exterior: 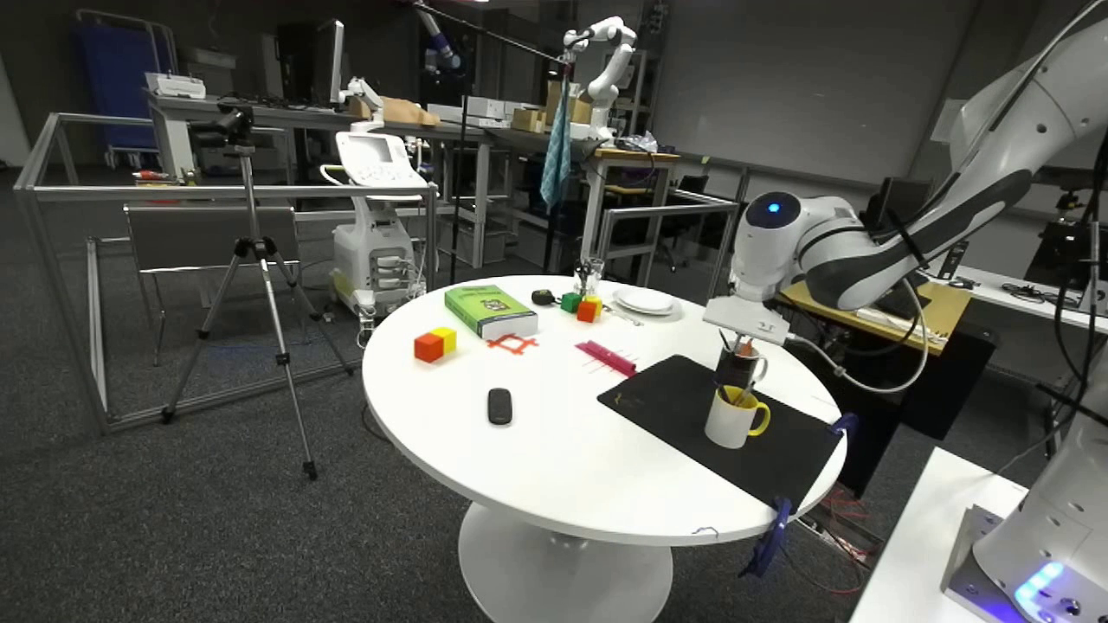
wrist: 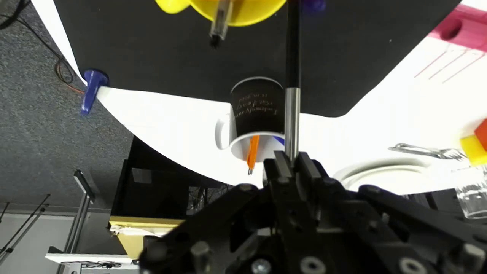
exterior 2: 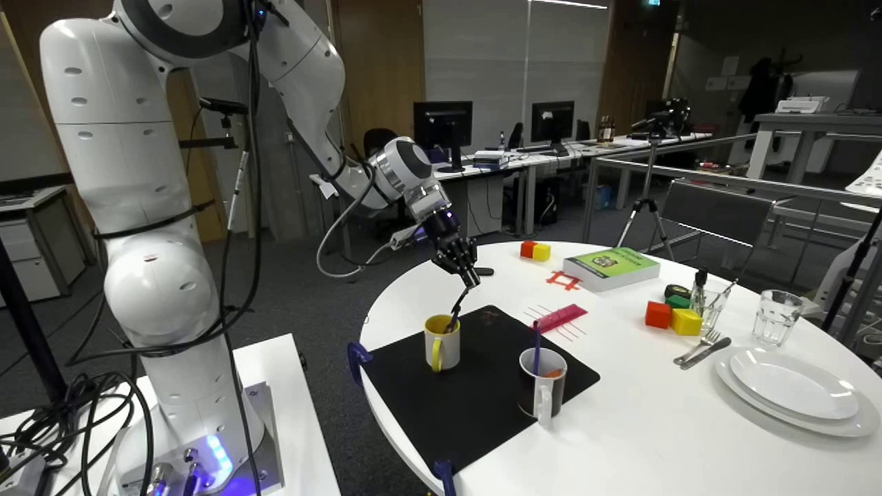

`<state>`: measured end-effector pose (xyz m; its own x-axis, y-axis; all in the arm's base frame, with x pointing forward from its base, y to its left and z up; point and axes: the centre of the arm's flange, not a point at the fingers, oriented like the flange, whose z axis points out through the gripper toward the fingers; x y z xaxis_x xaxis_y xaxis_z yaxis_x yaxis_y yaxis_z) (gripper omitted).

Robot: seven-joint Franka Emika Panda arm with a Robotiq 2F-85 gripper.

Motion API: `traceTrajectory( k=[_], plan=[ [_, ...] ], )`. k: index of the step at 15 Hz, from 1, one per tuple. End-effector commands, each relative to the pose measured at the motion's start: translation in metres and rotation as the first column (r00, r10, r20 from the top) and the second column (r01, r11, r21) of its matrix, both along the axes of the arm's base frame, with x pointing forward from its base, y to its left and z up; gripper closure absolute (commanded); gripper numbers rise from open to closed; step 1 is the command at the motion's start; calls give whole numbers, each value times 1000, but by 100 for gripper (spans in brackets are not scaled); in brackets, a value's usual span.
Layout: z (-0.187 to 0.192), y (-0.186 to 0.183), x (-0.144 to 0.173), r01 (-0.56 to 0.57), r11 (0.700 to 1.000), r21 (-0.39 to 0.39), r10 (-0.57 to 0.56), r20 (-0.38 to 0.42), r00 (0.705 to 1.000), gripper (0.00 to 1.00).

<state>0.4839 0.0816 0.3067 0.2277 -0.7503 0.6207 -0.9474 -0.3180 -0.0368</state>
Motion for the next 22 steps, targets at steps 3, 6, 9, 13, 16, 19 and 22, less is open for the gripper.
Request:
traceTrajectory(
  k=[3, 6, 9, 13, 16, 19, 22],
  plan=[
    [45, -37, -13, 4, 993, -118, 5, 76, 997, 97],
    [60, -63, -12, 34, 981, -192, -14, 102, 995, 97],
    [63, -90, -6, 60, 958, -281, -32, 102, 994, 97],
    [53, -118, 2, 69, 928, -367, -47, 69, 997, 97],
    [40, -127, 8, 58, 910, -411, -48, 34, 998, 97],
    [18, -129, 18, 32, 897, -440, -38, -5, 999, 97],
    [-2, -131, 33, 1, 889, -457, -19, -33, 999, 97]
  ],
)
